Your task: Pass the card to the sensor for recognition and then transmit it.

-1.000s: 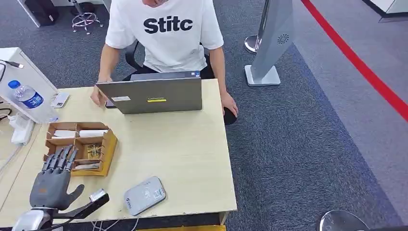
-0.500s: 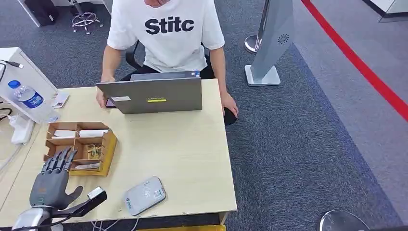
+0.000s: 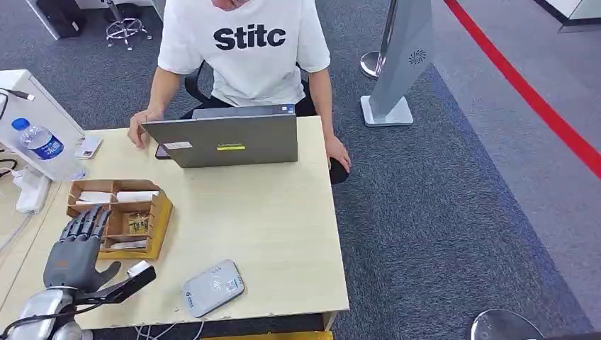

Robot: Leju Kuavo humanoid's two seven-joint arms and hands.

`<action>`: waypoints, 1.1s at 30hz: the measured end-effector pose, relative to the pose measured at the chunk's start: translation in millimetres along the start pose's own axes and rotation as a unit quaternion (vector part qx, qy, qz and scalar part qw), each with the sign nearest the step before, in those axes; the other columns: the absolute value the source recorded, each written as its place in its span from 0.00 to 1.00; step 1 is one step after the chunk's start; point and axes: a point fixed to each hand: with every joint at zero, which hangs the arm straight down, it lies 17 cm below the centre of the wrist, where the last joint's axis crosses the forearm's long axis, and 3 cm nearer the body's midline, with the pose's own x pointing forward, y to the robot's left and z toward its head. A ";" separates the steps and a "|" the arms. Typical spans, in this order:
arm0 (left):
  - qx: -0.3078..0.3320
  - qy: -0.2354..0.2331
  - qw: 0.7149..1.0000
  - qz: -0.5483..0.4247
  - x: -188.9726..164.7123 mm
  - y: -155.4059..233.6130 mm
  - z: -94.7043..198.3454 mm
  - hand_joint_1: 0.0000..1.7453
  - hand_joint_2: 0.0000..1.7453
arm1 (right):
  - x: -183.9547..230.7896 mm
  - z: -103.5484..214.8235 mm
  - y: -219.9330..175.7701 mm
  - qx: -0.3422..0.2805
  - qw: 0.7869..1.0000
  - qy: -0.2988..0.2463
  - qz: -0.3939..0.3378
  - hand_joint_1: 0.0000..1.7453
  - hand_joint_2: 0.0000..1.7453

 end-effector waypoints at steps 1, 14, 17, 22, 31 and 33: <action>0.001 0.000 1.000 0.000 0.2 0.6 -0.5 0.00 1.00 | 0.1 0.0 -0.2 0.000 1.000 0.000 0.001 0.00 1.00; 0.002 -0.005 1.000 0.004 1.9 1.6 -1.5 0.00 1.00 | 0.3 0.0 -0.2 0.002 1.000 0.000 -0.003 0.00 1.00; 0.002 -0.004 1.000 0.006 3.2 1.2 -1.5 0.00 1.00 | 0.4 0.0 -0.2 0.002 1.000 0.000 -0.003 0.00 1.00; -0.006 -0.015 1.000 0.005 9.8 -2.8 -0.9 0.00 1.00 | 0.6 0.0 -0.4 0.001 1.000 -0.001 -0.003 0.00 1.00; -0.012 -0.031 0.999 0.014 27.6 -9.1 -0.2 0.00 1.00 | 0.7 0.0 -0.5 0.001 1.000 -0.001 -0.003 0.00 1.00; -0.013 -0.032 0.999 0.014 28.7 -9.4 -0.2 0.00 1.00 | 0.6 0.0 -0.5 0.001 1.000 -0.001 -0.003 0.00 1.00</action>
